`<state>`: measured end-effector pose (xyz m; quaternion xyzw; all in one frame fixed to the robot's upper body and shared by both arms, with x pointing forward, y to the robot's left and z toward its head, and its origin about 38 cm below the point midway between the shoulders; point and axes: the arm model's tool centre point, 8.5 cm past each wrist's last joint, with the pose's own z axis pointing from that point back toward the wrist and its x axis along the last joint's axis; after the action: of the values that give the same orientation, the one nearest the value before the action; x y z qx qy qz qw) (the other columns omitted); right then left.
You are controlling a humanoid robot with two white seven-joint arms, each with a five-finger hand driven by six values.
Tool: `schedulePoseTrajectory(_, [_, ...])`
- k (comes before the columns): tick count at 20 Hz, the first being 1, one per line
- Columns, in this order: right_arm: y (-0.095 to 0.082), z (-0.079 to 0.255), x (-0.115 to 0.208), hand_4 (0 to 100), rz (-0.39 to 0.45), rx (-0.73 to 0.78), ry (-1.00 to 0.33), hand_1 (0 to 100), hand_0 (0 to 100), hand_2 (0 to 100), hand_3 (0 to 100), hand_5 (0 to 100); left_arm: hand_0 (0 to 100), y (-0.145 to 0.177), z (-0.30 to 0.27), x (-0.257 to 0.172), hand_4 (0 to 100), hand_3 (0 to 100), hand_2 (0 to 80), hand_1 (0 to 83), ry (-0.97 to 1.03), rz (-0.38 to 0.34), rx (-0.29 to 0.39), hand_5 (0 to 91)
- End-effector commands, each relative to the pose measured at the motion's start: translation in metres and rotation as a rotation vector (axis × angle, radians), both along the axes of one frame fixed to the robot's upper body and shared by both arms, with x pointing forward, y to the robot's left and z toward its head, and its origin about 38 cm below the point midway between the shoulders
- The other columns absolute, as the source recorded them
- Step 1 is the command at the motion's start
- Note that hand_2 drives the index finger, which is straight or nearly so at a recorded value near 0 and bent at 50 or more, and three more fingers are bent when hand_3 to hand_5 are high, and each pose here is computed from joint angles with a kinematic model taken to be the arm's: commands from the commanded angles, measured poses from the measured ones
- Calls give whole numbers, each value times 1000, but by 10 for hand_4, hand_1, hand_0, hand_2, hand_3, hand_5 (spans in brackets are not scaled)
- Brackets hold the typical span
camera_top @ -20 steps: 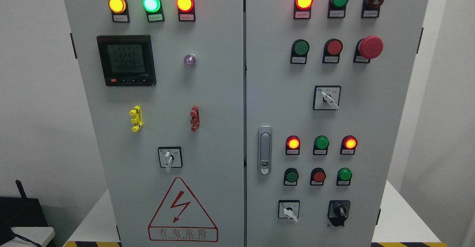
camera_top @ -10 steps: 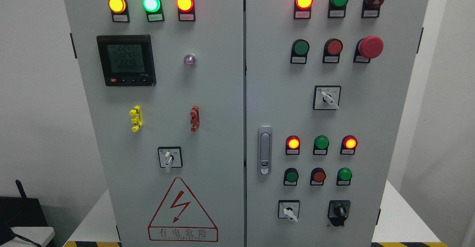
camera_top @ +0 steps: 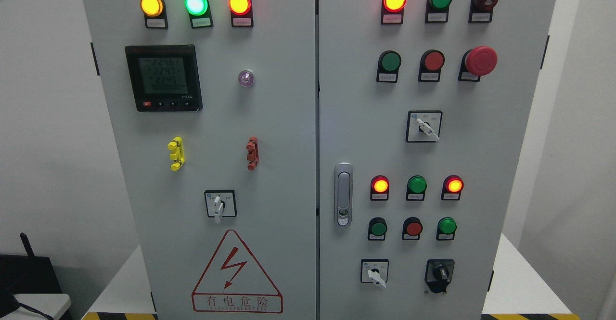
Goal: Turn on light switch 1
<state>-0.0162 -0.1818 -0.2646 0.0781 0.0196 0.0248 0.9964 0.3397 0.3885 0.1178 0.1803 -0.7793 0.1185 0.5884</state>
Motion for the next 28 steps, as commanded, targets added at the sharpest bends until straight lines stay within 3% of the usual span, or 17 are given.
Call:
schedulePoseTrajectory(1, [0, 0, 0, 0, -18, 0, 1, 389, 120, 0, 0, 0, 327, -84, 52, 17, 719, 672, 470, 133, -154, -215, 37, 550])
schedulePoseTrajectory(5, [0, 0, 0, 0, -17, 0, 1, 389, 120, 0, 0, 0, 283, -115, 66, 25, 720, 673, 490, 132, -207, -262, 22, 551])
schedulePoseTrajectory(10, [0, 0, 0, 0, -17, 0, 1, 389, 120, 0, 0, 0, 92, -141, 79, 35, 722, 676, 509, 201, -242, -284, 47, 561])
schedulePoseTrajectory(14, [0, 0, 0, 0, -18, 0, 1, 389, 120, 0, 0, 0, 64, -160, 89, 41, 736, 686, 519, 230, -256, -257, 85, 587])
schedulePoseTrajectory(18, [0, 0, 0, 0, -17, 0, 1, 389, 120, 0, 0, 0, 47, -177, 90, 45, 771, 737, 540, 253, -232, -245, 53, 647])
schedulePoseTrajectory(22, [0, 0, 0, 0, -17, 0, 1, 389, 120, 0, 0, 0, 40, -187, 98, 52, 786, 777, 547, 286, -207, -174, 58, 672])
schedulePoseTrajectory(28, [0, 0, 0, 0, -18, 0, 1, 389, 120, 0, 0, 0, 43, -193, 101, 57, 796, 792, 557, 323, -159, -126, 75, 689])
